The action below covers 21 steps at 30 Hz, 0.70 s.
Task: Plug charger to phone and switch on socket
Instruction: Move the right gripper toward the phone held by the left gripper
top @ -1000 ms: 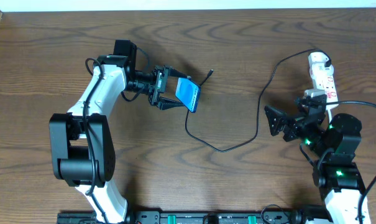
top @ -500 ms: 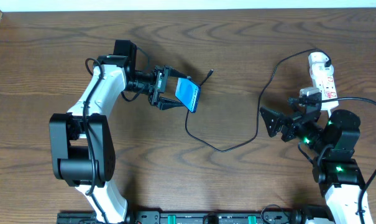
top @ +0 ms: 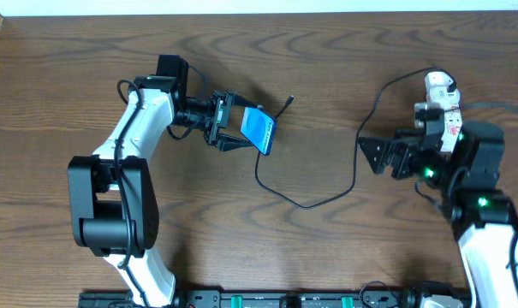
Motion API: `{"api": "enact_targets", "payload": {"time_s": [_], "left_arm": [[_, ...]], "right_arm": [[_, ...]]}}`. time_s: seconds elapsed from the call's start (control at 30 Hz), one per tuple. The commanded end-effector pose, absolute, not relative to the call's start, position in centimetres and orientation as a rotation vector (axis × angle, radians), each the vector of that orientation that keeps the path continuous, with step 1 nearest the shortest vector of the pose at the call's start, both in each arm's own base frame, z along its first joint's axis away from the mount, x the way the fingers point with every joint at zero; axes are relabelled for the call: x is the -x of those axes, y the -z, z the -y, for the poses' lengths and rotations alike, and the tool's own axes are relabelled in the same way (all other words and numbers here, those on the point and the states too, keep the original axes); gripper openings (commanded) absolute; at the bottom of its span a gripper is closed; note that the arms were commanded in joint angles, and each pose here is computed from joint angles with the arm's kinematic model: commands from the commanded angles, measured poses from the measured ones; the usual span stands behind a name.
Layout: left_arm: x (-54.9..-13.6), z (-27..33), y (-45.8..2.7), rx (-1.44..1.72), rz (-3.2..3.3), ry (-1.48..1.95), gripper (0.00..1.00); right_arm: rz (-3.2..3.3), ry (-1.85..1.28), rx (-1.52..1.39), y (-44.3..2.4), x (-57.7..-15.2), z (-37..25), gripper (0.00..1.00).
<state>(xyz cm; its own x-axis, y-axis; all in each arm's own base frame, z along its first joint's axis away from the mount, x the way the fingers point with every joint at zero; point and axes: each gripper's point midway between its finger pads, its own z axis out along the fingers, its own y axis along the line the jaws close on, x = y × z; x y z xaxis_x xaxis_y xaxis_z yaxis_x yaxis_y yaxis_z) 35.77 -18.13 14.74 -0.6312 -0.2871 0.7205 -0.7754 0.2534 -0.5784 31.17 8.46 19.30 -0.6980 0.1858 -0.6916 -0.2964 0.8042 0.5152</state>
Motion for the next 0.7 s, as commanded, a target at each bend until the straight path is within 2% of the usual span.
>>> {"api": "enact_targets", "payload": {"time_s": [0.0, 0.43, 0.6, 0.67], "left_arm": [[-35.6, 18.2, -16.4, -0.939, 2.047, -1.411, 0.73], [-35.6, 18.2, -16.5, -0.962, 2.021, -1.399, 0.73], [-36.0, 18.2, -16.4, -1.017, 1.992, -1.374, 0.73], [-36.5, 17.9, -15.7, -1.067, 2.025, -1.340, 0.73]], "right_arm": [[-2.224, -0.808, 0.112, -21.3, -32.3, -8.8, 0.99], [-2.305, -0.827, 0.174, -23.7, -34.0, -9.0, 0.99], [-2.287, -0.931, -0.057, -24.7, -35.2, -9.1, 0.99], [-2.274, -0.933, -0.041, -24.9, -35.5, -9.6, 0.94]]}}
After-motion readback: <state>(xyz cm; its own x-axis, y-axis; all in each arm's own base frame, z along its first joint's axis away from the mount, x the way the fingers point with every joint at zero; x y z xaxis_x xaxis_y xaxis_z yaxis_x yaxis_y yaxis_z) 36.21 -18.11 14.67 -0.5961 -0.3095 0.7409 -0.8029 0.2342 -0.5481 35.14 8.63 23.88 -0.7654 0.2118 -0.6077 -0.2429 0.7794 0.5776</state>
